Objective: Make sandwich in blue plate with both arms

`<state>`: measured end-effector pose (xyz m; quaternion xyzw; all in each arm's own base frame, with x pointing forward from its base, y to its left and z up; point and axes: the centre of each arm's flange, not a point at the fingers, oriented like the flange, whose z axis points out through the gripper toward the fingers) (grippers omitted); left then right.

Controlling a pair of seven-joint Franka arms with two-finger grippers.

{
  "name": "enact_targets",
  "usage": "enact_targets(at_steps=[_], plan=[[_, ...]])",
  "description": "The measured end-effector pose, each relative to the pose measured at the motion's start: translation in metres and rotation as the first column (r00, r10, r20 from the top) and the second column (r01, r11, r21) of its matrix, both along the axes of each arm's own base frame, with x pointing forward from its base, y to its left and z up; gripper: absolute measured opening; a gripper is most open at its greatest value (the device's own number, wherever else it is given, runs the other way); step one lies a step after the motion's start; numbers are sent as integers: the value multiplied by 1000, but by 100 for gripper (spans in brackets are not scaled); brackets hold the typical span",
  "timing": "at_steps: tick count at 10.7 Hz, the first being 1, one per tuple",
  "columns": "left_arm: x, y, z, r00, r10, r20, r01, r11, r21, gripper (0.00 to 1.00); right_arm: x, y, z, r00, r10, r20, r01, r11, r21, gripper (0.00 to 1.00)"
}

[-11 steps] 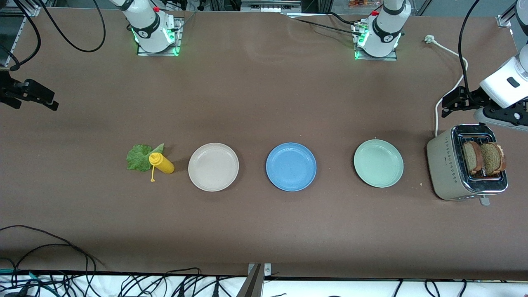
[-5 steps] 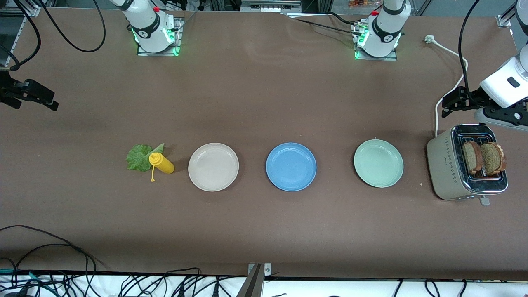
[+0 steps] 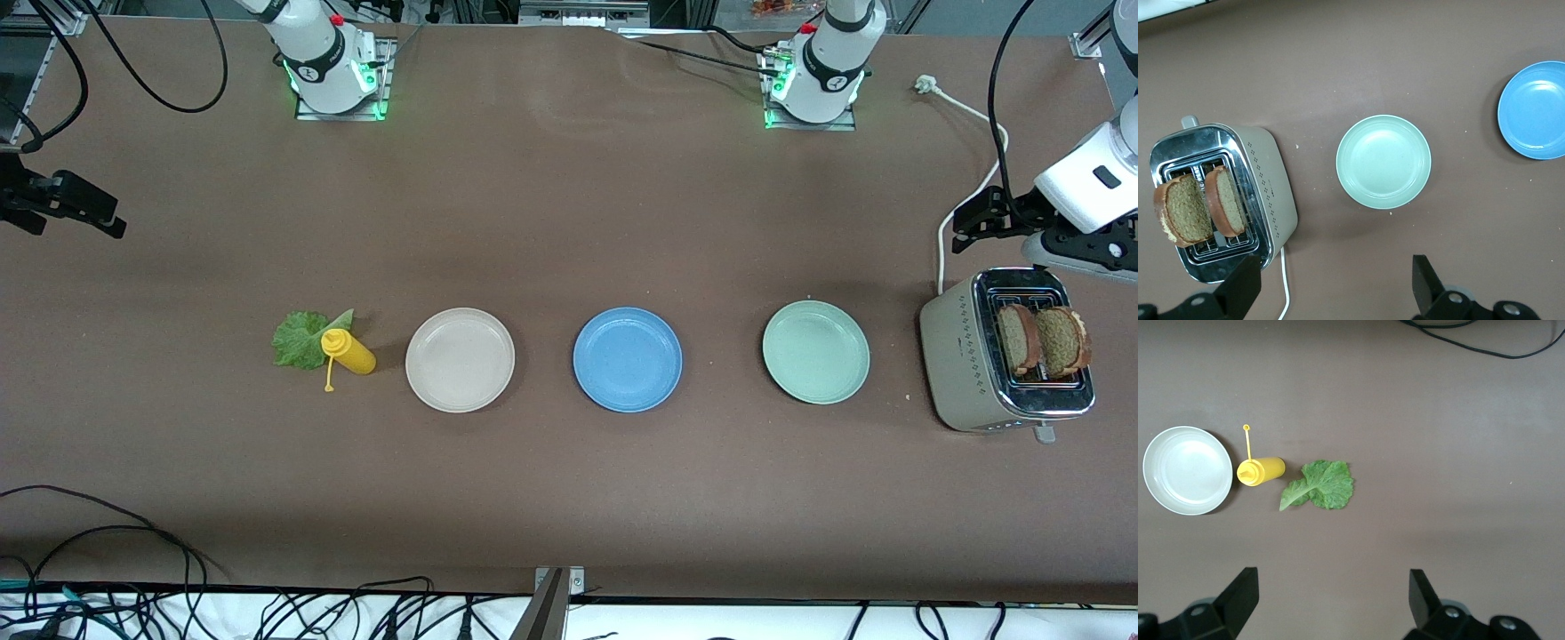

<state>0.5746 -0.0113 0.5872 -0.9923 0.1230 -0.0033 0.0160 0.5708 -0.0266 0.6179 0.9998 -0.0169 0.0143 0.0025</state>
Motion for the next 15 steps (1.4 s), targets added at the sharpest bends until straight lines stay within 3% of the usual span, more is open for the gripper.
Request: enact_targets(at_steps=[15], plan=[[-1,6,-1,1000,11,-12,-11,1000,0,100,0,0,0,1000,0,0,0,1000,0,100]])
